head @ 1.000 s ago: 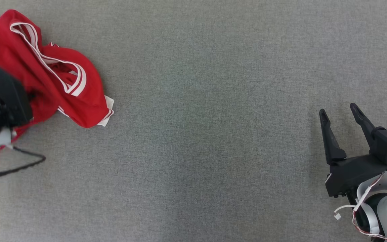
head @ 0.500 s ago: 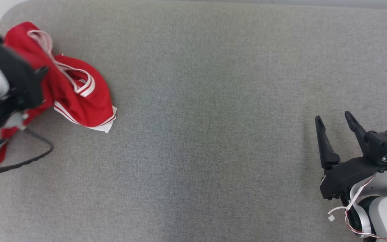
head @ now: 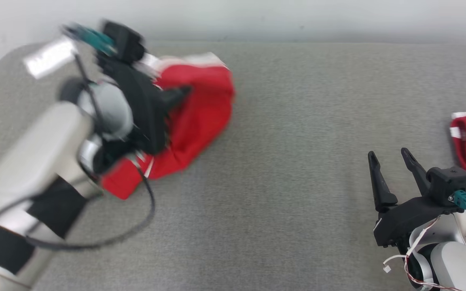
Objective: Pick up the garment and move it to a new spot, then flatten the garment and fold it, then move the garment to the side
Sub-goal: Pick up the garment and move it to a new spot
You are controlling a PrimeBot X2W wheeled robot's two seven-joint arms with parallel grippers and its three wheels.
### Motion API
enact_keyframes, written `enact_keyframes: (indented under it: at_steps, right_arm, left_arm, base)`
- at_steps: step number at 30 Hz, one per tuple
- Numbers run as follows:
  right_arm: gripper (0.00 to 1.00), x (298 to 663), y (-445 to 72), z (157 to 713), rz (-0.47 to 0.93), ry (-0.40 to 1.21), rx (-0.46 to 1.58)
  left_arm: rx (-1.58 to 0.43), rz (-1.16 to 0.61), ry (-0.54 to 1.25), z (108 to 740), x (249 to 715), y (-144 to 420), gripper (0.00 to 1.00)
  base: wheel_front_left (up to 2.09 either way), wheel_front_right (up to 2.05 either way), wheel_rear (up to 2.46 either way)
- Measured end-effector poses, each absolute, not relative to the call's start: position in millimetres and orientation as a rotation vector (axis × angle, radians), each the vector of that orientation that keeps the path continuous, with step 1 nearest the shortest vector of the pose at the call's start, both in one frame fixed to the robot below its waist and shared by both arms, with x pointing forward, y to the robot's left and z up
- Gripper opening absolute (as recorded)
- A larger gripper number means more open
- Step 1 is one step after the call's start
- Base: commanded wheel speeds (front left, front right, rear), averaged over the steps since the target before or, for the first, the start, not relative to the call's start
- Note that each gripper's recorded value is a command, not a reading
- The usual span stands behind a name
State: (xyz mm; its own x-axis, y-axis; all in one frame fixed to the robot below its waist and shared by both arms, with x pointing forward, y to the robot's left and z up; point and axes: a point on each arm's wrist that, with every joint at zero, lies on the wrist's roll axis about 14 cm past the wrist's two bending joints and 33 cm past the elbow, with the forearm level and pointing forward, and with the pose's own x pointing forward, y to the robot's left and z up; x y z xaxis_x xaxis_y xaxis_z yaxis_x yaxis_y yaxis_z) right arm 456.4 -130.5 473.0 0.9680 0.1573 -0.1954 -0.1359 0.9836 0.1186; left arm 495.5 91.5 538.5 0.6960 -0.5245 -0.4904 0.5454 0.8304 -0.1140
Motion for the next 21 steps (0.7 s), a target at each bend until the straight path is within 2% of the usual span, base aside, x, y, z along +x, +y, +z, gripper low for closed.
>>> enact_keyframes:
  at_steps: [10, 21]
  right_arm:
    - [1.00, 427, -181, 477, 0.023, 0.187, 0.105]
    - [1.00, 409, -199, 482, -0.026, 0.162, 0.117]
  left_arm:
    - [-0.055, -1.021, 0.541, 522, 400, -45, 0.00]
    - [-0.110, -1.197, 0.575, 507, 318, -90, 0.00]
  base:
    - [0.00, 0.00, 0.00]
    - [0.00, 0.00, 0.00]
